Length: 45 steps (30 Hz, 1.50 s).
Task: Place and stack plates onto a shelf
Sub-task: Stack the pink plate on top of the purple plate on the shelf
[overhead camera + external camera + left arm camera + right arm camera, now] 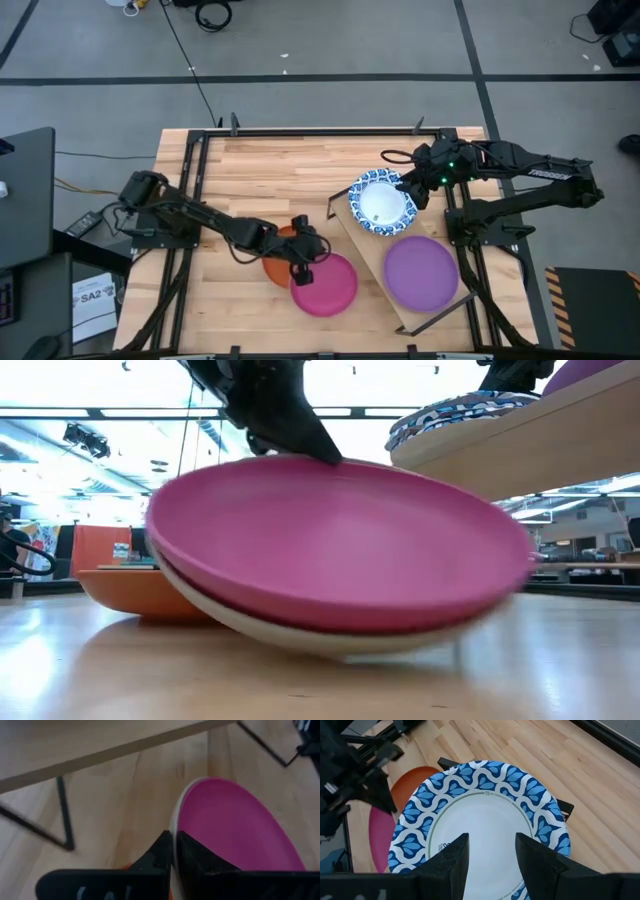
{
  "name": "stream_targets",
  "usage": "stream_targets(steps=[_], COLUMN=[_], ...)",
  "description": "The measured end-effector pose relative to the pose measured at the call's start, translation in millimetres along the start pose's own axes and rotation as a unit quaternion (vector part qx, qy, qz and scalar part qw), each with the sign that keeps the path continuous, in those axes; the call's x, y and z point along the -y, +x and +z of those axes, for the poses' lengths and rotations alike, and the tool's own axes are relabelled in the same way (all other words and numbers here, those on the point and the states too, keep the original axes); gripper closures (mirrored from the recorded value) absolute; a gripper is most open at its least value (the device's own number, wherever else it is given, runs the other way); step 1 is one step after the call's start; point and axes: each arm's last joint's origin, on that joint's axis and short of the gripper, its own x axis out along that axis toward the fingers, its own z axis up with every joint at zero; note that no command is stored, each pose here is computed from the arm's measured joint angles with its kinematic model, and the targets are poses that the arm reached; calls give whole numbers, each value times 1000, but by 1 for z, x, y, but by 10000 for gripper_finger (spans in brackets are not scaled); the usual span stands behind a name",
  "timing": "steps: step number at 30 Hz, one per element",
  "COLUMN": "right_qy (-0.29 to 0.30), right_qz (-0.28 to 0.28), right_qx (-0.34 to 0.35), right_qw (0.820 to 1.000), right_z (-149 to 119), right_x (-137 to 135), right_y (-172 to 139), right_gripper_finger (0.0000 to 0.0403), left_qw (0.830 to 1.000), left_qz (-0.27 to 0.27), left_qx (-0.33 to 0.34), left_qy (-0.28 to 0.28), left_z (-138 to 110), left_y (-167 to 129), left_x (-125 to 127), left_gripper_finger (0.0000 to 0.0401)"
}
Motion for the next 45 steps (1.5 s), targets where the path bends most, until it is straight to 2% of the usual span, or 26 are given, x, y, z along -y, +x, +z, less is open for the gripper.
stream_targets(steps=[10, 20, 26, 39, 45], right_qy=[0, 0, 4, 0, 6], right_qz=[1, 46, 51, 75, 56], right_qx=[1, -20, -16, 42, 102], right_qw=[1000, 999, 999, 996, 993], right_z=[0, 1, 4, 15, 24], right_x=[0, -4, -6, -11, -13], right_y=[0, 4, 7, 7, 5], right_gripper_finger=[236, 236, 235, 235, 235], left_qw=[1000, 999, 997, 989, 985], left_qz=[14, 35, 58, 114, 144], left_qx=[-21, -23, -38, -60, -62], left_qy=[-17, -31, -40, -67, -70], left_z=[8, 15, 16, 21, 24], left_y=[-32, -53, -59, -83, -97], left_x=[-15, -29, -47, -93, -119], left_gripper_finger=[377, 377, 377, 383, 387])
